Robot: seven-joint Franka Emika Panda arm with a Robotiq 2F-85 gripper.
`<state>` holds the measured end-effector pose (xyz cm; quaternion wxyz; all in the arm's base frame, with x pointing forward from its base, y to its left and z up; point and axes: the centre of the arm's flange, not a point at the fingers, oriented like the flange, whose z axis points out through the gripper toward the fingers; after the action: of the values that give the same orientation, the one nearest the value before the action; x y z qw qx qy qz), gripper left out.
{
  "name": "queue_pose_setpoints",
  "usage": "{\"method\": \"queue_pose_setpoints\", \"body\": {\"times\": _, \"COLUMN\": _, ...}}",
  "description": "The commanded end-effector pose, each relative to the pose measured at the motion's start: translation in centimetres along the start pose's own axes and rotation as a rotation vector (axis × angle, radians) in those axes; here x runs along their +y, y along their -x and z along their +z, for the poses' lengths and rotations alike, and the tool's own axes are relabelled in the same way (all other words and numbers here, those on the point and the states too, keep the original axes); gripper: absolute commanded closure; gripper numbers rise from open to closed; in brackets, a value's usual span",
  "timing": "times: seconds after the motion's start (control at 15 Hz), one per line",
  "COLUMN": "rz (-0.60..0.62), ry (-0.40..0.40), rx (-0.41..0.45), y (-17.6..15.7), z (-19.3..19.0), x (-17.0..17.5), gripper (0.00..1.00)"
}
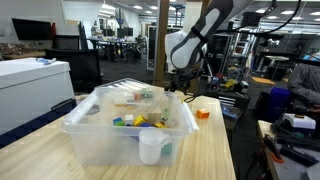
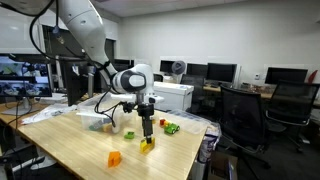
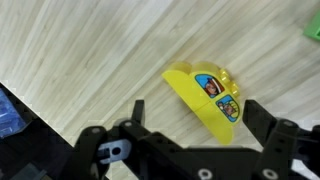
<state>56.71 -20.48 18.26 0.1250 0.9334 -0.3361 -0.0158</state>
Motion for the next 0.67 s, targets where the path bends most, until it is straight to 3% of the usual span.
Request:
{"method": "queue_pose_setpoints", "body": {"times": 0.0, "rz": -0.041, "ry": 0.004, "rx": -0.028, "y": -0.1, "z": 2.1, "x": -0.7, "gripper": 0.0}}
{"method": "queue_pose_setpoints", "body": {"times": 0.33, "rz": -0.099, "ry": 0.019, "rx": -0.03, "y": 1.3, "z": 2.9, "x": -2.8, "gripper": 0.0}}
{"method": "queue_pose_setpoints", "body": {"times": 0.4, "rz": -0.101, "ry": 0.017, "rx": -0.027, "y": 1.4, "z": 2.9, "x": -3.1, "gripper": 0.25}}
{"method": "queue_pose_setpoints", "body": {"times": 0.47, "rz": -0.11, "ry": 0.019, "rx": -0.024, "y": 1.6, "z": 2.9, "x": -3.5, "gripper": 0.27}}
{"method": "queue_pose_setpoints", "body": {"times": 0.6, "rz": -0.11, "ry": 0.013, "rx": -0.013, "y": 1.6, "z": 2.4, "x": -3.6, "gripper": 0.43}}
